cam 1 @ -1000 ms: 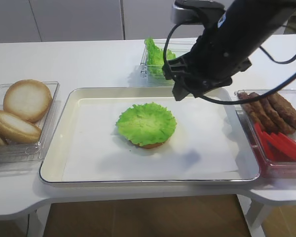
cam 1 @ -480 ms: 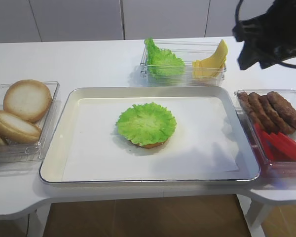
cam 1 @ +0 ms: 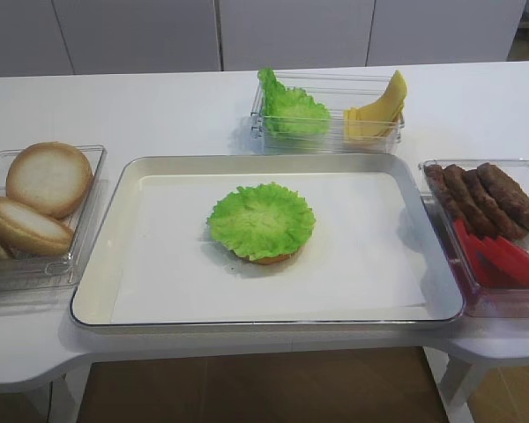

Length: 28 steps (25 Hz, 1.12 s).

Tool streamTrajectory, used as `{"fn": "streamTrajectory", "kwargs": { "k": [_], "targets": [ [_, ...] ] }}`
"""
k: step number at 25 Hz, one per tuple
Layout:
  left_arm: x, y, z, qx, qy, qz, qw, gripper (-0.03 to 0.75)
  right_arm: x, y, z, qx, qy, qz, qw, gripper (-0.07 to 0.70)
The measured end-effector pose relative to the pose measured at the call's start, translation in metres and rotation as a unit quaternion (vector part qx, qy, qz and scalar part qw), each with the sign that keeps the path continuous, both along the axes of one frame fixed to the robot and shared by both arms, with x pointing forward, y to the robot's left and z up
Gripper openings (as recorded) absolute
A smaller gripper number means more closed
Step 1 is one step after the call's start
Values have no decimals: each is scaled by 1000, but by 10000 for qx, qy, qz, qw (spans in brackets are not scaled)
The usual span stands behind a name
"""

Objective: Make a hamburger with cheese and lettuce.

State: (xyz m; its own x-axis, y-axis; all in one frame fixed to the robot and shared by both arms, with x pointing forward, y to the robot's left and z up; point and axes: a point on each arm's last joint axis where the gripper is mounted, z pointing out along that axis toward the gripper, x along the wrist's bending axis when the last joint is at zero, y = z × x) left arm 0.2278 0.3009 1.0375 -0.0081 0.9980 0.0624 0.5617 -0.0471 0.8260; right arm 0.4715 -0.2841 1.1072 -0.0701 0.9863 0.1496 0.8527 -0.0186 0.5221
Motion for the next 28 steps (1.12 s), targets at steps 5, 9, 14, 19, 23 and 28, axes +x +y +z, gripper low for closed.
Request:
{"fn": "streamTrajectory", "kwargs": {
  "k": [5, 9, 14, 19, 23, 28],
  "targets": [
    [0, 0, 0, 0, 0, 0, 10000, 468, -27, -1, -6, 8, -84, -28, 10000, 334],
    [0, 0, 0, 0, 0, 0, 10000, 468, -50, -2, -3, -65, -315, -22, 9995, 334],
    [0, 0, 0, 0, 0, 0, 10000, 468, -82, -3, 13, -158, -841, -15, 9963, 334],
    [0, 0, 0, 0, 0, 0, 10000, 468, -113, -2, 26, -176, -1202, 17, 9926, 334],
    [0, 0, 0, 0, 0, 0, 10000, 468, -135, -2, 30, -231, -1290, 56, 9914, 334],
    [0, 0, 0, 0, 0, 0, 10000, 468, -166, -3, 30, -327, -1233, 124, 9918, 334]
  ]
}}
